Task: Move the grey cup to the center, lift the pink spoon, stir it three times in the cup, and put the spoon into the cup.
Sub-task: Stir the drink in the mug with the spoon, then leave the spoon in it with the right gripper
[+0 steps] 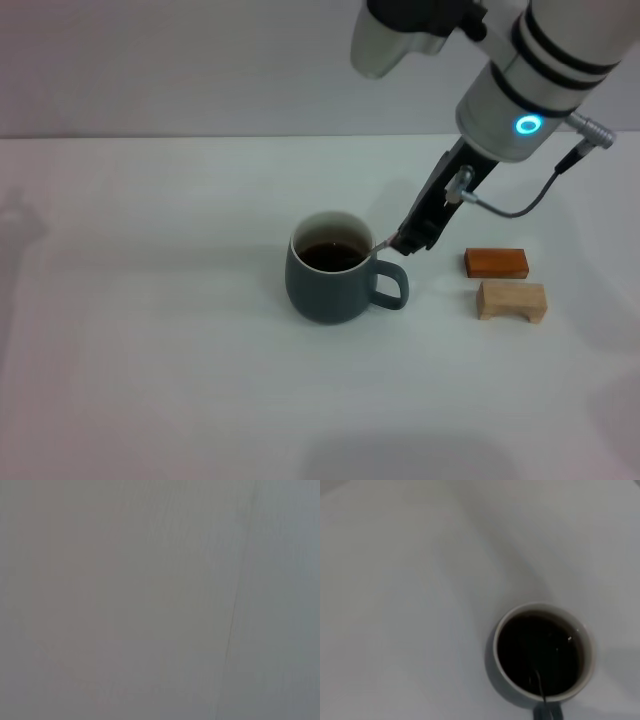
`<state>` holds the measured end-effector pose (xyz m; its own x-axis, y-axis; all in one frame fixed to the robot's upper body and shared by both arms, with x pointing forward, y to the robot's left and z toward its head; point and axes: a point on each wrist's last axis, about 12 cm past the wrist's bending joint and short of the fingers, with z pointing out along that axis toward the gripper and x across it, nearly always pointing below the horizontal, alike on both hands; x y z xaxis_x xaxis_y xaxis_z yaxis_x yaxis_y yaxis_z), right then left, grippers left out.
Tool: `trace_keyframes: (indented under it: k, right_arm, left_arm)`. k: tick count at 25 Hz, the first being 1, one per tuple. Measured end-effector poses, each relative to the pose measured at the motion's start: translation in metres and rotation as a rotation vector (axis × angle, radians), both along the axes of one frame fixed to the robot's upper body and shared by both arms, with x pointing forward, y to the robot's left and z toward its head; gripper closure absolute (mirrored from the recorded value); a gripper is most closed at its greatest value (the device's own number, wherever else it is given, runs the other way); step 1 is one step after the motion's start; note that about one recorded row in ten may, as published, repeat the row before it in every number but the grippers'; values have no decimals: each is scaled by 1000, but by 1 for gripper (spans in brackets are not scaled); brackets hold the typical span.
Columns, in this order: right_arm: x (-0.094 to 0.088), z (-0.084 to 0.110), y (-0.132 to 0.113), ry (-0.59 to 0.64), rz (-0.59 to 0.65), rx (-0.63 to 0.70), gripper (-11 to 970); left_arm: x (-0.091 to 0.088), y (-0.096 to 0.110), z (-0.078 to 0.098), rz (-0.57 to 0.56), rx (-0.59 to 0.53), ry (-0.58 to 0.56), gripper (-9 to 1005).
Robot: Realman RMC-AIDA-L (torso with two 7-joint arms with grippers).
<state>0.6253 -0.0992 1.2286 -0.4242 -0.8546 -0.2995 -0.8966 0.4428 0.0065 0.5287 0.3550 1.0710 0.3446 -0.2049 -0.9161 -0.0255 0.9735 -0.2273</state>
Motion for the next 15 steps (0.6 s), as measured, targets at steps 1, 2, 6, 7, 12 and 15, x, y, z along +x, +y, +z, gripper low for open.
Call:
trace_keyframes:
  k: [1,2,6,7,12,15]
  right_arm:
    - [0,-4,1,9,1,-4,828]
    - [2,-10,3,15,4,-10,827]
    - [5,-18,7,4,3,-20,826]
    - [8,-21,10,-8,6,-21,825]
    - [13,-23,20,-52,15,-6,823]
    - [15,-22,23,-70,17,-2,822]
  left_arm:
    - [0,0,0,0,0,0,998]
    - [0,0,0,-1,0,0,998]
    - [0,-1,-1,-3,-1,3,998]
    - [0,-1,-1,-4,-1,3,998]
    - [0,-2,-1,-6,-2,2,998]
    - [1,-2,0,-9,-1,2,998]
